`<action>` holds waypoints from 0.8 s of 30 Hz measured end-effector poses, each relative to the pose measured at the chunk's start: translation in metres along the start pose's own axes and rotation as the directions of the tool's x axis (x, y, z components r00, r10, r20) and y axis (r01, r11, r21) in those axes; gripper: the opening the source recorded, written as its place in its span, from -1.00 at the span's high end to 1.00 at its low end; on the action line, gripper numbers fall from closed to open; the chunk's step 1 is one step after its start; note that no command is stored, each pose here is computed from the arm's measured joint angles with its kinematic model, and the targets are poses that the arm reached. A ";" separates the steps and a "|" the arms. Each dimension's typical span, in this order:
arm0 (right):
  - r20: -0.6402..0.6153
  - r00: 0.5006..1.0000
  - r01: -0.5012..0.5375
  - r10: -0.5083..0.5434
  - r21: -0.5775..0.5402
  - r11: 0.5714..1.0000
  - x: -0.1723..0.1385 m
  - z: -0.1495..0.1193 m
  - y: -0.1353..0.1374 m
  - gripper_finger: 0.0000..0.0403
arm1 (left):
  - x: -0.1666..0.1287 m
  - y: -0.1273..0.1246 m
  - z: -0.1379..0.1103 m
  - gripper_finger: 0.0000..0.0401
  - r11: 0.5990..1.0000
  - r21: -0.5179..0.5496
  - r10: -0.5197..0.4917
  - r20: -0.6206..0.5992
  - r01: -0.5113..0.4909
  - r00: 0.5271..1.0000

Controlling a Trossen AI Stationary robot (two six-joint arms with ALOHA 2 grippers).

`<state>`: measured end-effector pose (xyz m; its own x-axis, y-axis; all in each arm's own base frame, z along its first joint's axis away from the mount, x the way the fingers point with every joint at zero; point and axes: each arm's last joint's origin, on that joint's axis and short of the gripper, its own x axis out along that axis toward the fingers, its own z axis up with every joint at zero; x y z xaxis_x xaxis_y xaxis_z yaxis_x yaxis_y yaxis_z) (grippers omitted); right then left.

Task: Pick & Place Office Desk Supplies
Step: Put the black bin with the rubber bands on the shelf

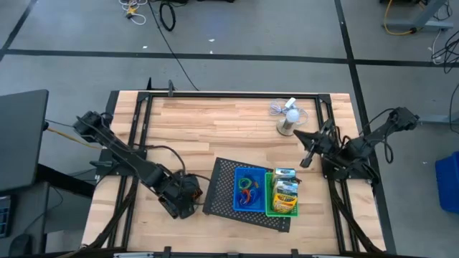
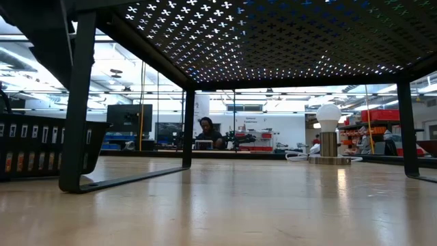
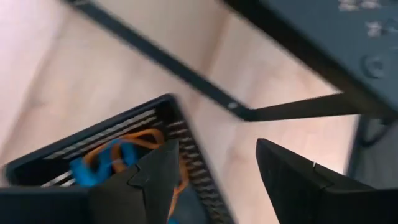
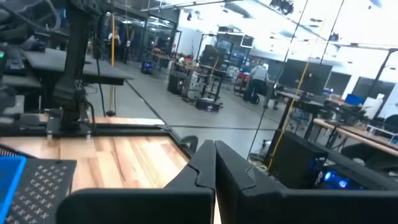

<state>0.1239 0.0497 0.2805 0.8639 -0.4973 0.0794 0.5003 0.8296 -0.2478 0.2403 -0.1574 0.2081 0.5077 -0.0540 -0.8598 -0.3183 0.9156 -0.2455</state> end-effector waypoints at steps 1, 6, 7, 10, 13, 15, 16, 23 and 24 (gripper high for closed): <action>0.004 1.000 0.002 -0.002 0.001 1.000 0.000 0.003 -0.001 1.00 | 0.003 -0.002 0.001 -0.10 1.000 0.006 -0.021 0.002 0.021 1.000; 0.013 1.000 0.006 -0.006 -0.017 1.000 0.000 0.010 -0.004 1.00 | 0.012 -0.013 0.008 -0.06 0.990 0.043 -0.133 0.043 0.131 0.990; 0.015 1.000 0.009 -0.008 -0.026 1.000 0.000 0.012 -0.004 1.00 | 0.014 -0.015 0.010 -0.06 0.987 0.049 -0.154 0.052 0.151 0.987; 0.022 1.000 0.017 -0.016 -0.038 0.999 0.000 0.017 -0.007 1.00 | 0.018 -0.018 0.013 -0.06 0.978 0.057 -0.203 0.051 0.200 0.978; 0.030 0.999 0.023 -0.021 -0.037 0.999 0.000 0.024 -0.009 1.00 | 0.024 -0.022 0.016 -0.06 0.968 0.059 -0.247 0.048 0.244 0.968; 0.034 0.999 0.025 -0.023 -0.032 0.999 0.000 0.027 -0.011 1.00 | 0.027 -0.025 0.017 -0.06 0.959 0.064 -0.279 0.050 0.276 0.959; 0.036 0.999 0.025 -0.024 -0.034 0.999 0.000 0.028 -0.011 1.00 | 0.028 -0.026 0.017 -0.06 0.954 0.068 -0.295 0.056 0.291 0.954; 0.039 0.999 0.028 -0.025 -0.064 0.998 0.000 0.030 -0.012 1.00 | 0.027 -0.037 0.024 -0.06 0.912 0.163 -0.398 0.129 0.377 0.908; 0.039 0.999 0.028 -0.025 -0.064 0.998 0.000 0.030 -0.012 1.00 | 0.026 -0.038 0.026 -0.06 0.903 0.197 -0.412 0.143 0.382 0.900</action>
<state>0.1199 0.0470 0.3125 0.8525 -0.5080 0.1230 0.5195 0.7975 -0.3068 0.2863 -0.1835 0.2066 0.7025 -0.3691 -0.6085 0.0646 0.8846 -0.4620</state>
